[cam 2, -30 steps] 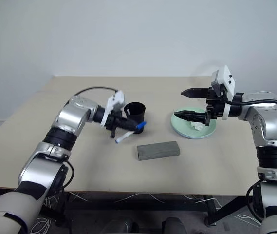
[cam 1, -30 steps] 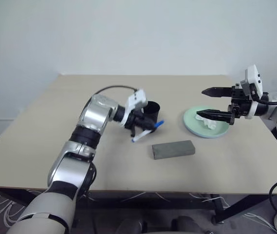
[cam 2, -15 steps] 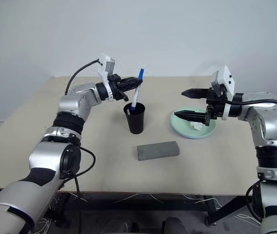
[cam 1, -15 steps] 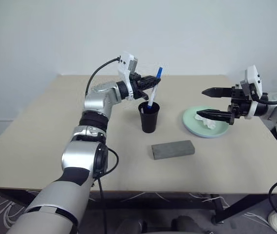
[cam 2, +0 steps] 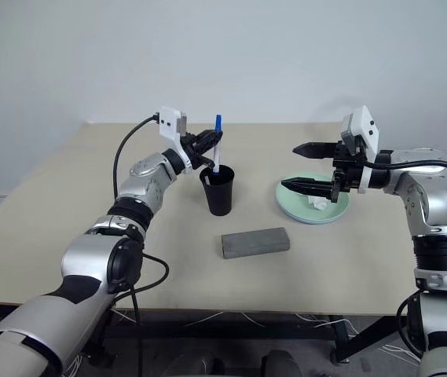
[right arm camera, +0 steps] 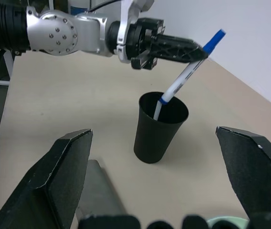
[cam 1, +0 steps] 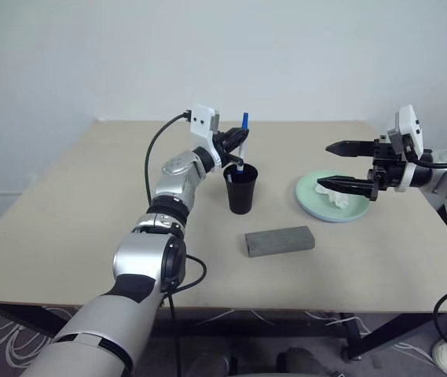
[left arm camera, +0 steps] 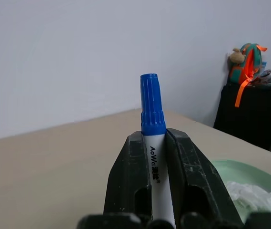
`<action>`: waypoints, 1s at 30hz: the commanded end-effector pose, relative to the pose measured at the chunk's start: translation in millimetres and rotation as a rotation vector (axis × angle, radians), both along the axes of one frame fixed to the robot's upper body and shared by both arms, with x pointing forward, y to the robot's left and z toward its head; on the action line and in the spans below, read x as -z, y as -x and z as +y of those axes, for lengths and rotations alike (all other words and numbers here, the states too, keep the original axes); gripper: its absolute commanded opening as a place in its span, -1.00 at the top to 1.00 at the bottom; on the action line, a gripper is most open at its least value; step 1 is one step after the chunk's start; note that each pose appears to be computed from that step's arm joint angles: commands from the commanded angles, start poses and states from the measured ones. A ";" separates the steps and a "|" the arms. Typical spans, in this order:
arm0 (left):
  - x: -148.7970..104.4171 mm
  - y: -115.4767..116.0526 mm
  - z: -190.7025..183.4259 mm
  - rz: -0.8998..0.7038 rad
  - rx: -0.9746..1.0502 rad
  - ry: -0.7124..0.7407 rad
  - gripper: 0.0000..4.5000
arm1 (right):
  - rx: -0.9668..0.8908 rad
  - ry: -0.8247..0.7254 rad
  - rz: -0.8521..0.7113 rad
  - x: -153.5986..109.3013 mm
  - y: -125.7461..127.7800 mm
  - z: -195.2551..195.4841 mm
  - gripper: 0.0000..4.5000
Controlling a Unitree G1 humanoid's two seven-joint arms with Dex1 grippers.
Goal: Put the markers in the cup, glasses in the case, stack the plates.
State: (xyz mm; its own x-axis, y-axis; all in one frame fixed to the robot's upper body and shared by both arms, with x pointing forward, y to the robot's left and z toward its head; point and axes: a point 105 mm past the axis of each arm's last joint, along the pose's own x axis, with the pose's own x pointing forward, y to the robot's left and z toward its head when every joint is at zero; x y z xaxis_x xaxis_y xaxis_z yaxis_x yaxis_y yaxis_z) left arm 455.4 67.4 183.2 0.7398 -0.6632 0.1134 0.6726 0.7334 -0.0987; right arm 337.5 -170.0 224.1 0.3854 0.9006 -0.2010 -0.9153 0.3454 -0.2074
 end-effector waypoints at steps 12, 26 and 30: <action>3.0 0.9 3.4 -0.033 -0.032 0.033 0.96 | -0.015 -0.014 -0.084 -20.0 4.1 2.6 -1.00; 24.4 4.1 -1.0 0.002 -0.049 0.008 0.52 | -0.017 -0.011 -0.084 -20.8 4.0 3.0 -1.00; 23.2 4.1 -1.9 -0.006 -0.050 0.005 -0.09 | -0.016 -0.011 -0.083 -20.5 3.7 3.3 -1.00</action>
